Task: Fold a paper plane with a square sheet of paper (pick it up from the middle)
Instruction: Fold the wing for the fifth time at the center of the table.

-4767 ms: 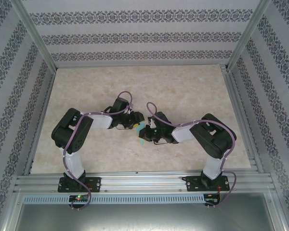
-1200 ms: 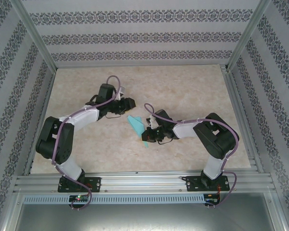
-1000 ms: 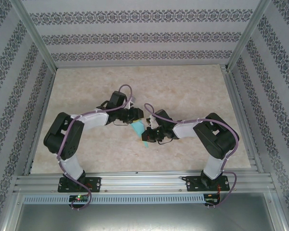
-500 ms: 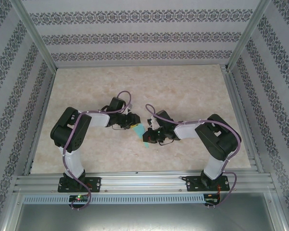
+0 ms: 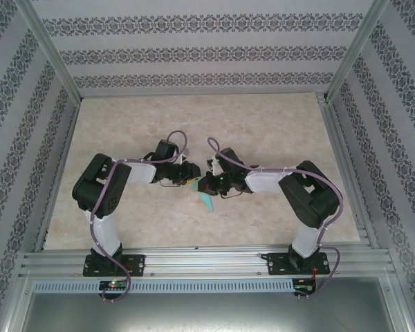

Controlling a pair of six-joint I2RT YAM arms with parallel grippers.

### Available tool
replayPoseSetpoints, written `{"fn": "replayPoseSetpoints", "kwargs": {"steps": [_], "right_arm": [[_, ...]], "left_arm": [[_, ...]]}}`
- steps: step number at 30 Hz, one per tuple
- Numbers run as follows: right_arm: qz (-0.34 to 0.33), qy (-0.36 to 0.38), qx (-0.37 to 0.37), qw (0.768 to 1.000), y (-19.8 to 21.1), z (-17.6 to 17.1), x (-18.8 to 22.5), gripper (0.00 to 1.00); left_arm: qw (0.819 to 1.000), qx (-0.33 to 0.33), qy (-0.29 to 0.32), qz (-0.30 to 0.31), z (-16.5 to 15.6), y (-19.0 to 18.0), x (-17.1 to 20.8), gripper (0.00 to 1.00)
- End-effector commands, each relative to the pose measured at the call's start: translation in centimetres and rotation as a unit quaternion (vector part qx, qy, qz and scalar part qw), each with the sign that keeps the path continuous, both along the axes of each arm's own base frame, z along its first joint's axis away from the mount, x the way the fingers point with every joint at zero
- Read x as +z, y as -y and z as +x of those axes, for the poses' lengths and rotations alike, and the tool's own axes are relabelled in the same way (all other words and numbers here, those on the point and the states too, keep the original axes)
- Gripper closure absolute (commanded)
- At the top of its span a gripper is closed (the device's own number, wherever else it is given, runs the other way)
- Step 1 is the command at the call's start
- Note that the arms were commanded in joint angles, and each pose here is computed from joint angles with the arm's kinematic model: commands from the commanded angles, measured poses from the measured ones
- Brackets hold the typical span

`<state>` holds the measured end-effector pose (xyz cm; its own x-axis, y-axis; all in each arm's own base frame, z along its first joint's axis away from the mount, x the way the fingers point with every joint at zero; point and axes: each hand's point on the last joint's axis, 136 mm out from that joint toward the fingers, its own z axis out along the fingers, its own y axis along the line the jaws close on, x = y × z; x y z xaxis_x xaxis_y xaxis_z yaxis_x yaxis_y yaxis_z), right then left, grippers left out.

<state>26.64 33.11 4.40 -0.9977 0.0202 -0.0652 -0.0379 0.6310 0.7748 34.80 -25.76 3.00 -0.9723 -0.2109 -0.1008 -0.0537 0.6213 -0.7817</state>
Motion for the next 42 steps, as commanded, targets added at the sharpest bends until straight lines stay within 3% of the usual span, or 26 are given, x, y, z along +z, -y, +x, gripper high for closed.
{"fn": "replayPoseSetpoints", "kwargs": {"steps": [1,6,15,27,36,42], "right_arm": [[-0.005,-0.016,-0.014,1.000,-0.6,1.0,-1.4,0.96],[-0.022,-0.055,-0.017,0.998,0.4,-0.2,-4.4,0.96],[-0.036,-0.069,0.030,0.997,2.1,-5.4,-4.8,0.93],[-0.055,-0.089,0.051,0.993,5.5,-10.8,-5.0,0.92],[0.002,0.018,0.025,1.000,3.7,-5.9,2.9,0.91],[0.002,0.019,0.002,1.000,1.6,-2.5,2.5,0.89]], "left_arm": [[0.998,0.030,-0.035,0.049,-0.3,-2.2,-3.6,0.68],[0.997,0.036,-0.040,0.051,-0.5,-2.4,-3.9,0.70],[0.992,0.076,-0.075,0.068,-0.7,-3.6,-5.5,0.76],[0.991,0.075,-0.082,0.077,-1.2,-4.1,-6.0,0.77],[0.994,0.062,-0.063,0.063,-1.0,-3.7,-4.8,0.76],[0.995,0.059,-0.059,0.058,-1.0,-3.4,-4.4,0.75]]}}
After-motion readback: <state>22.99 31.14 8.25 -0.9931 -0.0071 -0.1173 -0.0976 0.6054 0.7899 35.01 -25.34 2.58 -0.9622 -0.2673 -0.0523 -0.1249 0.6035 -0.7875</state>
